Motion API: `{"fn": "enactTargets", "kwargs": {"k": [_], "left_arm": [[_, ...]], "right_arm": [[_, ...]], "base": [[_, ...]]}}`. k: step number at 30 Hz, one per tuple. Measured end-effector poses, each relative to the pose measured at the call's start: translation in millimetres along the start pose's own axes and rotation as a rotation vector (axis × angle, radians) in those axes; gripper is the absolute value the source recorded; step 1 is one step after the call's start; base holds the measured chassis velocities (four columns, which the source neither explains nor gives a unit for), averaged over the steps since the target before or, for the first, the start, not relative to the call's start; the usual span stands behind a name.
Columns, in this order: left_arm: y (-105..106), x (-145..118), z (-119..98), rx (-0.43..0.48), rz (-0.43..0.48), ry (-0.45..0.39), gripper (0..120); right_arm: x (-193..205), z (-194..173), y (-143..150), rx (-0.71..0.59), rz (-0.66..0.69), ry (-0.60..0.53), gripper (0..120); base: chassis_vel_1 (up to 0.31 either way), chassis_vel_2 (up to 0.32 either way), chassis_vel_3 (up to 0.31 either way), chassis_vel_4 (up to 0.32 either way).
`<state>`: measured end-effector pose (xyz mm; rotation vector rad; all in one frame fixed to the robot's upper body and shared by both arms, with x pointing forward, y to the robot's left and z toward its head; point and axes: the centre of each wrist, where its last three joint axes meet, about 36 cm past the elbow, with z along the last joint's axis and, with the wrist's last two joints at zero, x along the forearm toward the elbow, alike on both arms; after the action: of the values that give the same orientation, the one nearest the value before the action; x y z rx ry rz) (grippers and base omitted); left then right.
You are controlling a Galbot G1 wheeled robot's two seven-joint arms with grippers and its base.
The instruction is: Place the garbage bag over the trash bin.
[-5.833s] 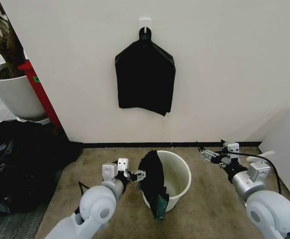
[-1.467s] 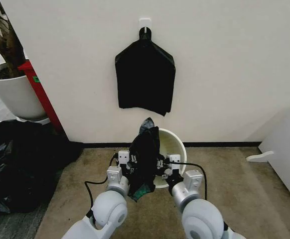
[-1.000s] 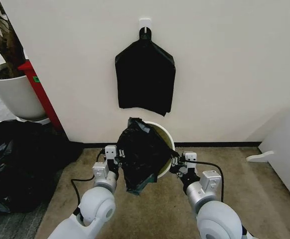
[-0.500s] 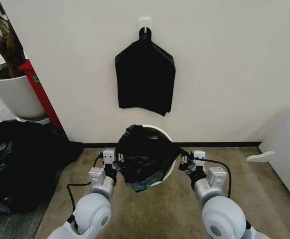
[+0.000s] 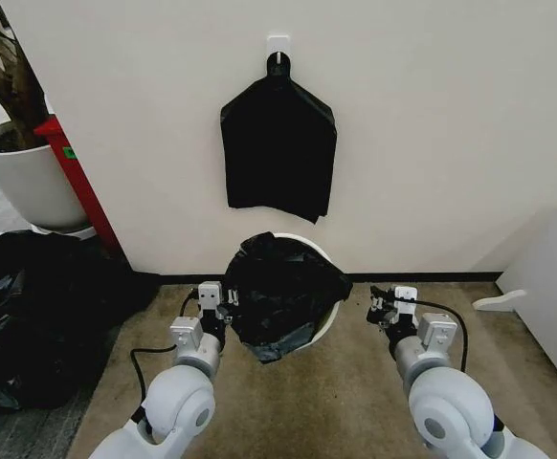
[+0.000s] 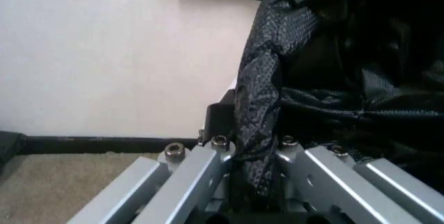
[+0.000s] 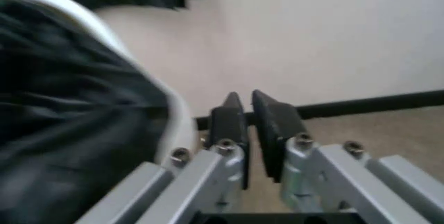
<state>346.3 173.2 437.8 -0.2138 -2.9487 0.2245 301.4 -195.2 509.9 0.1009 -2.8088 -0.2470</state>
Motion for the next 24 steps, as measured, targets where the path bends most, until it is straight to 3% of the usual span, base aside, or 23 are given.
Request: {"fn": "enactTargets", "kwargs": {"k": [1, 8, 10, 20, 22, 24], "left_arm": [[0.0, 0.0, 0.0, 0.0, 0.0, 0.0, 2], [-1.8, -2.6, 2.1, 0.003, 0.005, 0.008, 2], [-2.1, -2.4, 2.1, 0.003, 0.006, 0.008, 2], [-3.0, 0.2, -0.2, 0.002, 0.013, 0.004, 2], [-3.5, 0.2, -0.3, 0.004, 0.012, 0.003, 2], [-4.3, 0.6, 0.0, 0.005, 0.011, 0.004, 2]], "right_arm": [[0.0, 0.0, 0.0, 0.0, 0.0, 0.0, 4], [27.6, -21.5, 19.5, -0.12, -0.127, 0.04, 34], [27.3, -21.9, 20.6, -0.128, -0.132, 0.044, 38], [6.1, -16.6, 21.6, -0.141, -0.113, 0.06, 76], [4.5, -15.9, 21.6, -0.143, -0.111, 0.063, 81], [2.7, -14.6, 21.8, -0.147, -0.111, 0.069, 74]], "base": [[0.0, 0.0, 0.0, 0.0], [0.0, 0.0, 0.0, 0.0], [0.0, 0.0, 0.0, 0.0], [0.0, 0.0, 0.0, 0.0], [0.0, 0.0, 0.0, 0.0], [0.0, 0.0, 0.0, 0.0]]}}
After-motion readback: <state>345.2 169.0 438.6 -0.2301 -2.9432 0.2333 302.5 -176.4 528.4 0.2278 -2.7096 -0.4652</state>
